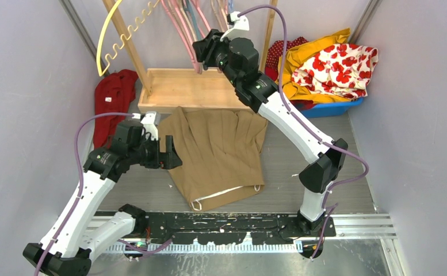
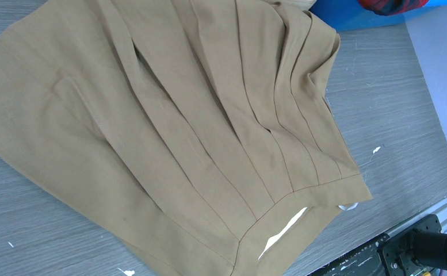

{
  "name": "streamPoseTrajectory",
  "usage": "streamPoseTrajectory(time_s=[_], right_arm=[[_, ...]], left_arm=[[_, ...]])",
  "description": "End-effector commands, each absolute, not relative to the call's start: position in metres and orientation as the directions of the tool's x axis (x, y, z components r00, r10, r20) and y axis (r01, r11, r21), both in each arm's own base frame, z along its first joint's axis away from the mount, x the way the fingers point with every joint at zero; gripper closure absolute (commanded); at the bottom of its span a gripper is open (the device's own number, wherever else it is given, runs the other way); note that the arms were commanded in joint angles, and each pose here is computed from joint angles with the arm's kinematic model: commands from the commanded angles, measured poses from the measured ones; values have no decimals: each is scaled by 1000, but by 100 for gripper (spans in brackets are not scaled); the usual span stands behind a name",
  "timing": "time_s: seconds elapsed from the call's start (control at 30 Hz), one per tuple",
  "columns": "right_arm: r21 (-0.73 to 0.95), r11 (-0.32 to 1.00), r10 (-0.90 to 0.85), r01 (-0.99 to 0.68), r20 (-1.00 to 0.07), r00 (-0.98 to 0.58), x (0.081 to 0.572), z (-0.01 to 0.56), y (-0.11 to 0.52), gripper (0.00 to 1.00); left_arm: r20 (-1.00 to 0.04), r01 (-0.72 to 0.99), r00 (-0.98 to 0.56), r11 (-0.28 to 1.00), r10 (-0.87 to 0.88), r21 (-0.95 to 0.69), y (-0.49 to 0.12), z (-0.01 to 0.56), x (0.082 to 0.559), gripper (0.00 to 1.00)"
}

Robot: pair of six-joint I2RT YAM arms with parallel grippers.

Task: Place the skirt on the hanger
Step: Pick up the hanger from the clothesline.

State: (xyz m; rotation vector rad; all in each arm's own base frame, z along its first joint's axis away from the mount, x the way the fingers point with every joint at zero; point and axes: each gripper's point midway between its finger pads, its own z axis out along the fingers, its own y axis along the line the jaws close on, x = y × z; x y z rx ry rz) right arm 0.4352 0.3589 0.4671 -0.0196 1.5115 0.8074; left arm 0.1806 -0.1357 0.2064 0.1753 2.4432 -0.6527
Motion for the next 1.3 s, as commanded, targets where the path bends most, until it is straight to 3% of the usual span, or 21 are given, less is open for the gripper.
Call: streamPoseTrajectory(time_s=[0.0,0.07,0.2,0.67,0.87,1.07,1.27], right_arm=[[494,701,531,-514,-843,-86,427,505,346,52],[491,700,530,-518,-844,-84,426,506,346,49],[491,706,531,-510,-844,-78,430,506,342,58],[500,722,513,-478,-851,-115,460,485,350,65],[506,716,523,-480,-845,-109,461,488,348,77],[479,728,508,-491,-857,-83,457,500,343,82],[427,739,470,-521,-881,-55,450,517,342,98]], left_arm=[[-596,287,-803,860,-24,-421,-138,214,182,12],[-594,286,-804,861,-23,-421,-138,213,182,12],[-594,287,-804,860,-23,-422,-139,214,183,12],[-597,291,-802,863,-15,-413,-138,215,183,15],[-595,289,-804,865,-13,-410,-137,214,183,15],[-596,282,-803,871,-15,-403,-135,215,182,16],[-605,271,-796,876,-29,-399,-132,217,182,14]])
